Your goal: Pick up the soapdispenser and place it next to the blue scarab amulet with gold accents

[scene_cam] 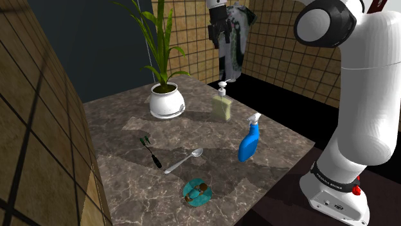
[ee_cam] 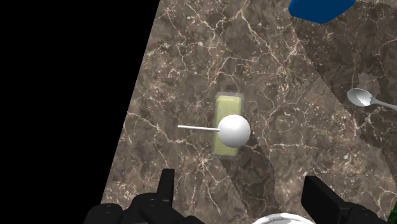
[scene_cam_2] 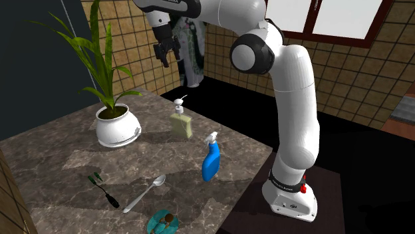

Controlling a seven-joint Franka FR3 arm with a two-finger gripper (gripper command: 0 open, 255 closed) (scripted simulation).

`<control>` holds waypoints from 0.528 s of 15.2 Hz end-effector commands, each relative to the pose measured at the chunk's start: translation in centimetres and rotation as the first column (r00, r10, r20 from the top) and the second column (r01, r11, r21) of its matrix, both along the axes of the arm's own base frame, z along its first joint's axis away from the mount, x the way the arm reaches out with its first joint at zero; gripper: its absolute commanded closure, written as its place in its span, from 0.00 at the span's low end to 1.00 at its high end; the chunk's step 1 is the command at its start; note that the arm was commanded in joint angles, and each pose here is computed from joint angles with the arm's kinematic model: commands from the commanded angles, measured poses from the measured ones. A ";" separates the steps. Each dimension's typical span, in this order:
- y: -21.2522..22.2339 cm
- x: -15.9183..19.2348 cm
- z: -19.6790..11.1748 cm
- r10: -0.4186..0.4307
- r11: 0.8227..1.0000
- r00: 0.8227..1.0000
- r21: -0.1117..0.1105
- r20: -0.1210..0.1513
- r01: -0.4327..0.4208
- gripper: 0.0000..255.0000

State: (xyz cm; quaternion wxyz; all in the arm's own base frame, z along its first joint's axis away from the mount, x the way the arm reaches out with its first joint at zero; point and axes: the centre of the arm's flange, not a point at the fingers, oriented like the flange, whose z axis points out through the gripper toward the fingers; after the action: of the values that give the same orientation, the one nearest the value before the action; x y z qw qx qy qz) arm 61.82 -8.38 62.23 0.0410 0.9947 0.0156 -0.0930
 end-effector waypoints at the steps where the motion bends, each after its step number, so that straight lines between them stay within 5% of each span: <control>1: 0.0 0.0 0.0 0.000 1.000 1.000 0.000 0.000 0.000 0.00; 3: 0.0 0.0 0.0 0.000 1.000 1.000 0.000 0.000 0.000 0.00; 4: 0.0 0.0 0.0 0.000 1.000 1.000 0.000 0.000 0.000 1.00; 8: 0.0 0.0 0.0 0.000 1.000 1.000 0.000 0.000 0.000 1.00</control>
State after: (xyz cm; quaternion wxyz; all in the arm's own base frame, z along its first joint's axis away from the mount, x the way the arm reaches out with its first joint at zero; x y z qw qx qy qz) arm 61.82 -8.38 62.23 0.0410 0.9947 0.0156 -0.0930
